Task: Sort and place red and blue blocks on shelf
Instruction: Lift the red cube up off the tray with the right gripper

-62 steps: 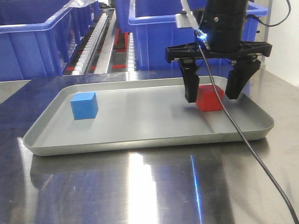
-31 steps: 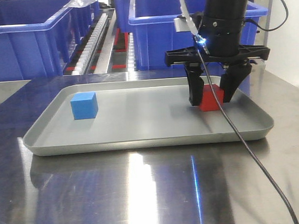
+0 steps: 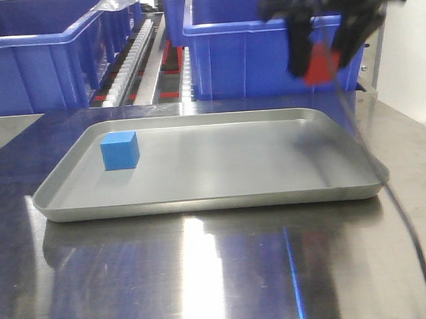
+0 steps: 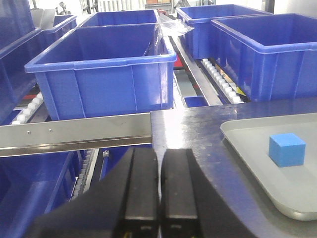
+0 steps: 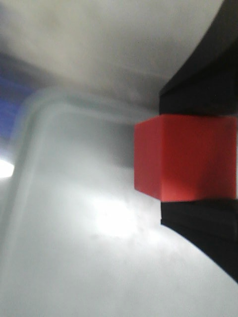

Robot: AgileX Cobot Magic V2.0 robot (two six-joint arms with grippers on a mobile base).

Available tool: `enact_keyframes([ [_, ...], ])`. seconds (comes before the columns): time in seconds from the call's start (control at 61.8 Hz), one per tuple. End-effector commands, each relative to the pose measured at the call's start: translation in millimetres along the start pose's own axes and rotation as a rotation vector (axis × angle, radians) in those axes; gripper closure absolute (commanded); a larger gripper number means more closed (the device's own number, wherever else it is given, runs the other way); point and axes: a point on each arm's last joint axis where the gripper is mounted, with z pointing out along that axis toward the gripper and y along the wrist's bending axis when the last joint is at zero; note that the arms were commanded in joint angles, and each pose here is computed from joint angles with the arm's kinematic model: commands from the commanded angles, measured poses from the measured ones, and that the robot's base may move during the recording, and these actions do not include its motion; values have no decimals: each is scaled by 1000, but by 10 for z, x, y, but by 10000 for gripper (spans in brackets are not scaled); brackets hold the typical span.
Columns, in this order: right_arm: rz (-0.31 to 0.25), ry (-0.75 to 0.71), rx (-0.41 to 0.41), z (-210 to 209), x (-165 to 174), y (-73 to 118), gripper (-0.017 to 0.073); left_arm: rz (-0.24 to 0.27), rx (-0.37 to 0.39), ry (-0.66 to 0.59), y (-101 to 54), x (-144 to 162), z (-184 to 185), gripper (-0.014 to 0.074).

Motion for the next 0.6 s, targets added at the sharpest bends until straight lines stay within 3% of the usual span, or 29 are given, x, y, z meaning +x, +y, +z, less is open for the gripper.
enact_keyframes([
  [0.0,-40,-235,19,-495,-95,-157,506,-18,-10,-60,6,63,-6,470],
  [0.291,31,-612,61,-949,382,-641,506,-18,-10,-60,6,63,-6,470],
  [0.404,58,-736,86,-1061,622,-775,506,-18,-10,-60,6,63,-6,470],
  [0.582,146,-860,109,-1197,1083,-895,506,-18,-10,-60,6,63,-6,470],
])
